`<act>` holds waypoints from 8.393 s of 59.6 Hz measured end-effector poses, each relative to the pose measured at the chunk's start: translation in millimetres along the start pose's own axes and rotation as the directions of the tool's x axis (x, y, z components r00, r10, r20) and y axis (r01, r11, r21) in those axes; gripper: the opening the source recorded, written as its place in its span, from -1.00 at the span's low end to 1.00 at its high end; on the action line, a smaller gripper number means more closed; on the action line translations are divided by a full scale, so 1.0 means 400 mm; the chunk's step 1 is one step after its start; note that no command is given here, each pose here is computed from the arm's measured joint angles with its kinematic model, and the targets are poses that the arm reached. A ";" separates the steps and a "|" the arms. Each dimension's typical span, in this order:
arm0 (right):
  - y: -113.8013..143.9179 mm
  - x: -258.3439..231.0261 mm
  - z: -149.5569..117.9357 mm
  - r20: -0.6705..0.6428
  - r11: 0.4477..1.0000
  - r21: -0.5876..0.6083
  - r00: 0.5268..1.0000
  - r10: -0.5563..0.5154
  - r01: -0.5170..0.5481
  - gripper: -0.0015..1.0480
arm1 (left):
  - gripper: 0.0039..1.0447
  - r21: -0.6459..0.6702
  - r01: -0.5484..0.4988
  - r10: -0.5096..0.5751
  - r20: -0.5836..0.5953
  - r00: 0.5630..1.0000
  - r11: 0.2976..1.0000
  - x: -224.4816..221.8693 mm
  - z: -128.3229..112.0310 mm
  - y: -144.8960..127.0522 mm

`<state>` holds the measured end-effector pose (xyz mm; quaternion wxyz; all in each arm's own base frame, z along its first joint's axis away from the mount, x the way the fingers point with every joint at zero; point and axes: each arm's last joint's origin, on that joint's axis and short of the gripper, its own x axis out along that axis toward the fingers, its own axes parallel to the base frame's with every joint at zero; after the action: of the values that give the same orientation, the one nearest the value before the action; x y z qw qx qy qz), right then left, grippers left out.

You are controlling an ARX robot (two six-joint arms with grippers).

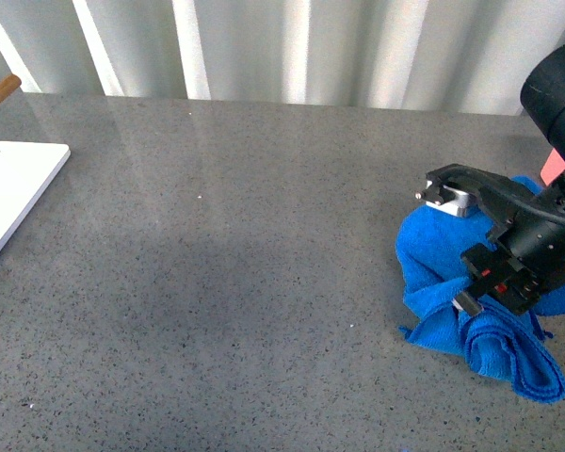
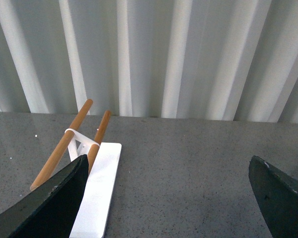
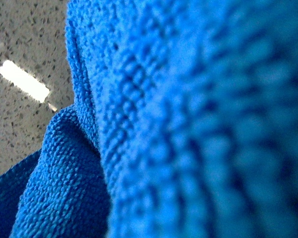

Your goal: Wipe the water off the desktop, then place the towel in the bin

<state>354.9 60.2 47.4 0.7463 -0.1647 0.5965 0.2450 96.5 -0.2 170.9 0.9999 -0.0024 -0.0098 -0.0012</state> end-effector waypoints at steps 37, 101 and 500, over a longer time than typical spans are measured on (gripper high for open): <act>0.055 0.032 0.219 0.094 0.971 -0.135 0.978 -0.186 0.198 -0.93 | 0.87 0.000 0.000 0.000 0.000 1.000 1.000 0.000 0.000 0.000; 0.119 -0.153 -0.050 0.162 0.982 -0.155 0.983 -0.082 0.107 -0.93 | 0.87 0.000 0.000 0.000 0.000 1.000 1.000 0.000 0.000 0.000; 0.235 -0.438 -0.503 0.816 0.825 0.534 0.141 -0.560 0.183 -0.94 | 0.87 0.000 0.000 0.000 0.002 1.000 1.000 0.000 0.000 0.000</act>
<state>109.6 -0.3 174.8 0.9999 -0.0070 -0.0138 0.0003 96.3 -0.2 171.1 0.9999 -0.0022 -0.0108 -0.0012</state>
